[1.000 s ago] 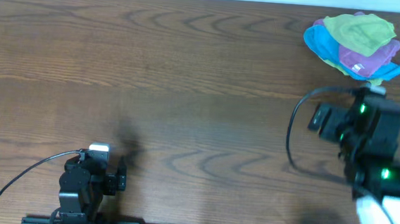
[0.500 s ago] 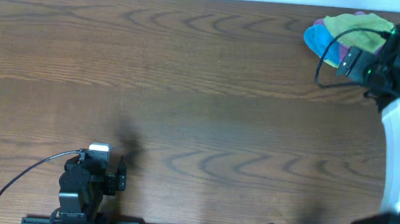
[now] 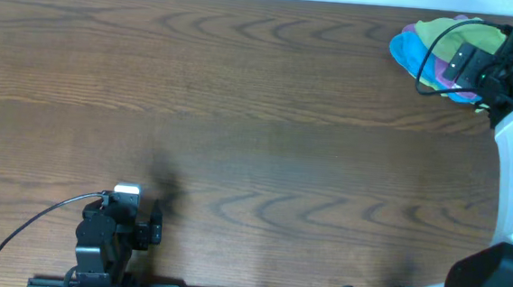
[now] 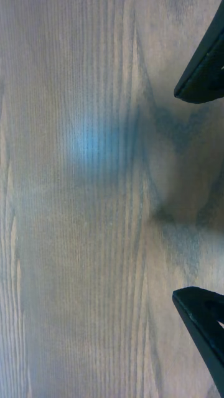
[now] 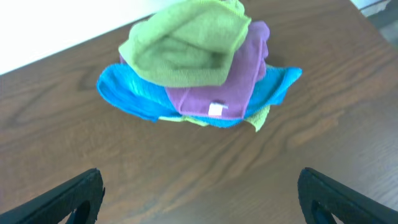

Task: Fold the cloth
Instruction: 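Reach the right gripper forward to the cloth pile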

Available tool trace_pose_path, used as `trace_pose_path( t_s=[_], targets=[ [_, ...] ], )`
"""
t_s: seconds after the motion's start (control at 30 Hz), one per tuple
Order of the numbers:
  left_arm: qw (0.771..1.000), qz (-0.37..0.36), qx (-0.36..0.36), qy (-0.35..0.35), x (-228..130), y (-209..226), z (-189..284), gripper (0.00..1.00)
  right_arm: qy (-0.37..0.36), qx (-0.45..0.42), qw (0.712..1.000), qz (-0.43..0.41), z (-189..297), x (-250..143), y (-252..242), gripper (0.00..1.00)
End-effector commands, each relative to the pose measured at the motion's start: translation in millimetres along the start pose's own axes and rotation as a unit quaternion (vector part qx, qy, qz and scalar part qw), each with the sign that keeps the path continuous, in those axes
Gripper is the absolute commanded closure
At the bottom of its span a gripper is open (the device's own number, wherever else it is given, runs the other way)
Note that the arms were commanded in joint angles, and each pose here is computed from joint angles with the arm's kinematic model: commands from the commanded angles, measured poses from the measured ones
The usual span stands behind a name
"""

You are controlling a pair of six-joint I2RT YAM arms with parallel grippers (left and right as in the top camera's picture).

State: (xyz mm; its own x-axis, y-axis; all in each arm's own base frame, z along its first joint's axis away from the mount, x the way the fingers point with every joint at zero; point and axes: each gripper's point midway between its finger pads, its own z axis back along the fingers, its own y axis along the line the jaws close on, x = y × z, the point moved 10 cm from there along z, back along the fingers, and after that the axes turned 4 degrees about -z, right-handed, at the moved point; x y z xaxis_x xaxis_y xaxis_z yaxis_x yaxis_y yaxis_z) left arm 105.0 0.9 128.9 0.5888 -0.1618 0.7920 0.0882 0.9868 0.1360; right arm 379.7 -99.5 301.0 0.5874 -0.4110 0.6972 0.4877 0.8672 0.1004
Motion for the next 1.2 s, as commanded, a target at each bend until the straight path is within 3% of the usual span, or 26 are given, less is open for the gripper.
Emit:
trace_pose_path(
  t_s=[0.0, 0.47, 0.6, 0.87, 1.17],
  targets=[
    [1.000, -0.010, -0.001, 0.012, -5.6, -1.0, -2.3, 0.04, -0.023, 0.007, 1.000, -0.005, -1.2, 10.9, 0.3, 0.01],
    [1.000, -0.010, -0.001, 0.012, -5.6, -1.0, -2.3, 0.05, -0.067, 0.052, 0.996, -0.030, -79.0, 24.7, 14.8, 0.04],
    [1.000, -0.010, -0.001, 0.012, -5.6, -1.0, -2.3, 0.05, -0.076, 0.005, 0.996, -0.037, -98.9, 31.4, 5.2, 0.04],
    [1.000, -0.010, -0.001, 0.012, -5.6, -1.0, -2.3, 0.05, -0.094, -0.007, 0.994, -0.057, -127.5, 49.5, -19.6, 0.06],
    [1.000, -0.010, -0.001, 0.012, -5.6, -1.0, -2.3, 0.05, -0.069, -0.032, 0.995, -0.069, -153.7, 38.1, -43.8, 0.06]
  ],
)
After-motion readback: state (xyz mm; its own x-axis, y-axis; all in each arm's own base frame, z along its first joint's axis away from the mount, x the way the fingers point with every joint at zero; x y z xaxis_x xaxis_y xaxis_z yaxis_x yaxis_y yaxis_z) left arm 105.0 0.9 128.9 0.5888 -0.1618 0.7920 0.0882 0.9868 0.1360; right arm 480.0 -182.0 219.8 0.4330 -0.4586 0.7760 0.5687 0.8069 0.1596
